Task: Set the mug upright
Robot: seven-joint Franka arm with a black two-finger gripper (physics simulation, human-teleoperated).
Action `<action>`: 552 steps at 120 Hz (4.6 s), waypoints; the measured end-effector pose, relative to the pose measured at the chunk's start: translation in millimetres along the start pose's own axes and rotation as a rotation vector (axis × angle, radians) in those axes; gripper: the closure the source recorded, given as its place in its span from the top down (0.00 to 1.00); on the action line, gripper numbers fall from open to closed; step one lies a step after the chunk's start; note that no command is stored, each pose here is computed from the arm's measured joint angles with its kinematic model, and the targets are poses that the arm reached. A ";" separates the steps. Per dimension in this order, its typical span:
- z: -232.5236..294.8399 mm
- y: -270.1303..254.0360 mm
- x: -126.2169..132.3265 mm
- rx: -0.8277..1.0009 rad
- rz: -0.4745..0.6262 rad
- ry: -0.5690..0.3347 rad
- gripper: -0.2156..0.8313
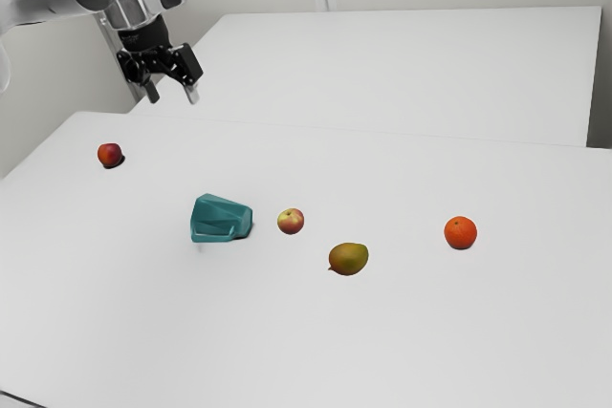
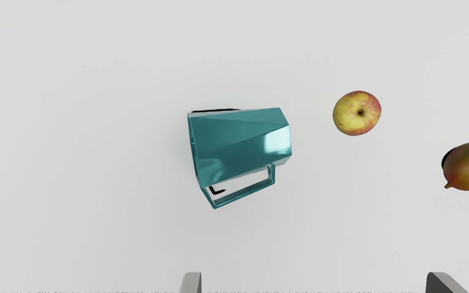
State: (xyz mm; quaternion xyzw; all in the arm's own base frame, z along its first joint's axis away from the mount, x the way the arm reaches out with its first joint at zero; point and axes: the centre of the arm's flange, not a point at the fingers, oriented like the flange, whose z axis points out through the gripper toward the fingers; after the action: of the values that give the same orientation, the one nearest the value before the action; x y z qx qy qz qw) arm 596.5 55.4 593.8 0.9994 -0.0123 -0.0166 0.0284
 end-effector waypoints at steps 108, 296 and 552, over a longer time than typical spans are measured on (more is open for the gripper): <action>119.7 -92.8 -26.6 -0.363 -0.123 -0.058 0.79; 264.9 -145.5 -7.1 -0.876 0.005 0.143 0.07; 66.8 22.9 29.2 0.049 -0.007 0.135 0.77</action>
State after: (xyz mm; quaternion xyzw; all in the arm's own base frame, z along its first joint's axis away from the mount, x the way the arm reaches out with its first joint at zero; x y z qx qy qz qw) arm 622.9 28.0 527.6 0.9987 -0.0074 0.0510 0.0047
